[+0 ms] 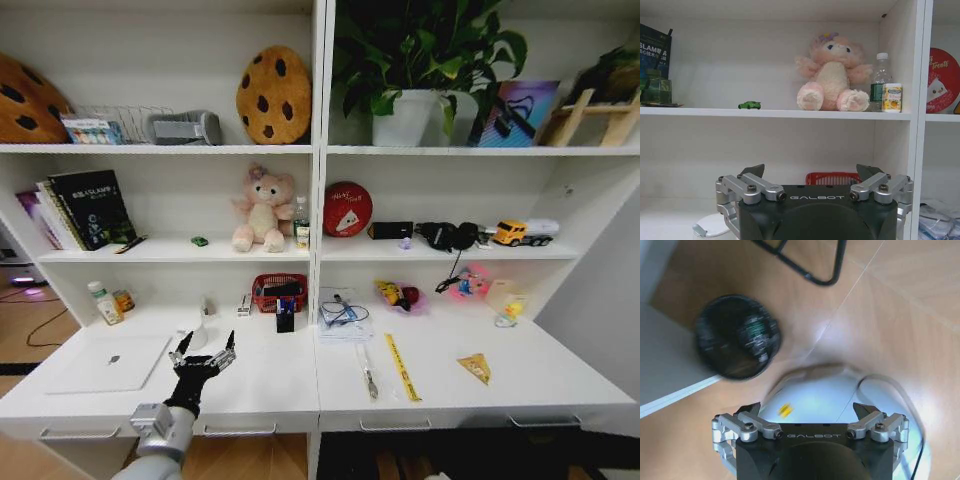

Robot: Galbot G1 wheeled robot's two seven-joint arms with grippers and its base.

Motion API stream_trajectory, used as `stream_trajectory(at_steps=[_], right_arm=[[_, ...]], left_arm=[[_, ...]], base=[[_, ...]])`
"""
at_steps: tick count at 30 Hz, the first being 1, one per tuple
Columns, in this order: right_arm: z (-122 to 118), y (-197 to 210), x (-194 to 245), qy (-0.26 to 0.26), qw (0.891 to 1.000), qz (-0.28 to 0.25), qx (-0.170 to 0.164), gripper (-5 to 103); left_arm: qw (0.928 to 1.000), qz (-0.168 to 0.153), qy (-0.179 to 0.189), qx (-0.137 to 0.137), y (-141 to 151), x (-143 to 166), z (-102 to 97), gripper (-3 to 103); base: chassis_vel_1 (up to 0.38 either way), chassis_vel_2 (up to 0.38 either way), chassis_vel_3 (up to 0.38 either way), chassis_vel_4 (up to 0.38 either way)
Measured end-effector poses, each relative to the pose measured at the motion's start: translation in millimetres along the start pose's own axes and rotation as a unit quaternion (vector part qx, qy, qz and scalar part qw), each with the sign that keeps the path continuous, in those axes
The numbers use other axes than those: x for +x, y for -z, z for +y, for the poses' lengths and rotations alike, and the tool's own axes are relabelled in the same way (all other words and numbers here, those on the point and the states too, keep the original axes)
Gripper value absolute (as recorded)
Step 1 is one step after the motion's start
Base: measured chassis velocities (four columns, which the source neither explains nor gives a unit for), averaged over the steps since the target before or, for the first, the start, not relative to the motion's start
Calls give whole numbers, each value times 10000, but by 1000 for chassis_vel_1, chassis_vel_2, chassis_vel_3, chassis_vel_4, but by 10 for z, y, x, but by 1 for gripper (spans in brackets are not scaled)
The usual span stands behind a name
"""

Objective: Organize the objects on the table.

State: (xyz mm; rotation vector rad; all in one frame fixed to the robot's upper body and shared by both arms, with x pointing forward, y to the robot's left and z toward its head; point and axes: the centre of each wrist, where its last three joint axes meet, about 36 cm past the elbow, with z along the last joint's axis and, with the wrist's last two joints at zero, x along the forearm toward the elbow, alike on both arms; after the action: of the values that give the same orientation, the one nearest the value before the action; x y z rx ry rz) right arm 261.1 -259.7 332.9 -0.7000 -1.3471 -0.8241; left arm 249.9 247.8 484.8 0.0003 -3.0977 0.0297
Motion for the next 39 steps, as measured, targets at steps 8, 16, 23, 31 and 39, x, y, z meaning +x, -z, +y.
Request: stream_trajectory(at_steps=[8,16,23,31,39], right_arm=[[301,-424,1698,1499,9867,-536,-321,100],[240,-367,2230,2069,9614,-1550,938,100],[279,-261,2310,2521,8428,-3993,2581,100],[582,482,1985,1646,6664,-6311,3614,100],[494,1018,1357,902,6364,-6640,3821,100]], left_arm=[[10000,1,-1,0,0,0,0,100],[10000,0,-1,1,0,0,0,100],[10000,0,0,0,0,0,0,100],[10000,0,-1,0,0,0,0,100],[10000,1,-1,0,0,0,0,100]], base=[[0,0,0,0],[0,0,0,0],[0,0,0,0],[0,0,0,0],[0,0,0,0]])
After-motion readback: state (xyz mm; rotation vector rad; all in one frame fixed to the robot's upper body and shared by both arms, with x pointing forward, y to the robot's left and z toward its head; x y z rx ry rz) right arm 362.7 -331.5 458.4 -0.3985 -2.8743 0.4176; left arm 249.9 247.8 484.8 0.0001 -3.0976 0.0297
